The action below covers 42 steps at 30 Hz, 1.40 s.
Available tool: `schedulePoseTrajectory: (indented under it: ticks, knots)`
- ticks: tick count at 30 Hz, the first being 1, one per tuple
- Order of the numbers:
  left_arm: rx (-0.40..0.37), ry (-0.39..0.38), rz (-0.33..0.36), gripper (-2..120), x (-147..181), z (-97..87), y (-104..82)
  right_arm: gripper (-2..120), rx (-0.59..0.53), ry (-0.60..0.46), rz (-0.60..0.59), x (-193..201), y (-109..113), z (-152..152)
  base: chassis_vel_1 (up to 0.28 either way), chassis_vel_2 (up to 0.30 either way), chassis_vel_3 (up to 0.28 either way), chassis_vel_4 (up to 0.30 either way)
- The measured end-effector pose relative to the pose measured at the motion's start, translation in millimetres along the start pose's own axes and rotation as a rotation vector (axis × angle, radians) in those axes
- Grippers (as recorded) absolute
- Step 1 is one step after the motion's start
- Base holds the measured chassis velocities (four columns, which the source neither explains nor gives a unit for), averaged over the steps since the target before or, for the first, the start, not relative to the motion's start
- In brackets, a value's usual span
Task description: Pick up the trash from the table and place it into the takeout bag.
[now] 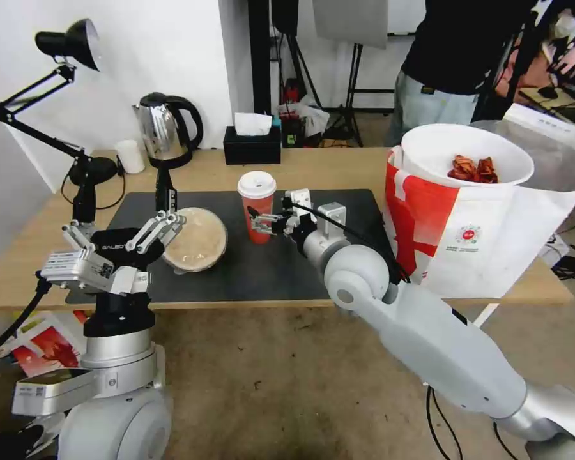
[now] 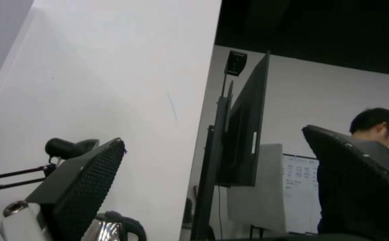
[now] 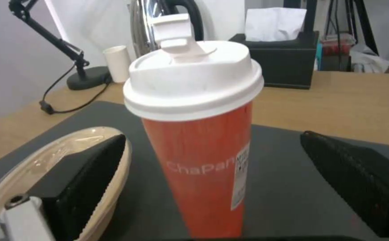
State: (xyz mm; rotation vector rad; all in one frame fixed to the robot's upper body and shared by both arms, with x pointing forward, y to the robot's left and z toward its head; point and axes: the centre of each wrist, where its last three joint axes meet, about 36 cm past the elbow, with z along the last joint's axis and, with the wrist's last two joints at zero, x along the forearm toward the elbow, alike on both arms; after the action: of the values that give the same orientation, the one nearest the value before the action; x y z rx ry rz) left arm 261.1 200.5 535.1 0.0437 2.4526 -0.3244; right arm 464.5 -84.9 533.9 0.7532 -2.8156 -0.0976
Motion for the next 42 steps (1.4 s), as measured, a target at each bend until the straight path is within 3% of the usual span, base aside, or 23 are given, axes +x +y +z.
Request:
schedulePoseTrajectory:
  ticks: [24, 27, 33, 42]
  knots:
    - [-0.003, -0.006, 0.002, 100, 0, -0.2, 0.8, 100, -0.004, 0.04, 0.007, -45, 5, 7, 0.0, 0.0, 0.0, 0.0]
    - [-0.001, -0.008, 0.003, 100, -1, -0.2, 0.6, 94, -0.003, 0.04, 0.003, -47, 5, 7, 0.0, 0.0, 0.0, 0.0]
    - [0.0, -0.011, 0.008, 100, -2, -0.3, 0.6, 68, -0.005, 0.04, -0.005, -45, 8, 9, 0.0, 0.0, 0.0, 0.0]
    - [0.0, -0.01, 0.012, 100, -2, -0.3, 0.8, 46, -0.004, 0.034, -0.011, -40, 10, 8, 0.0, 0.0, 0.0, 0.0]
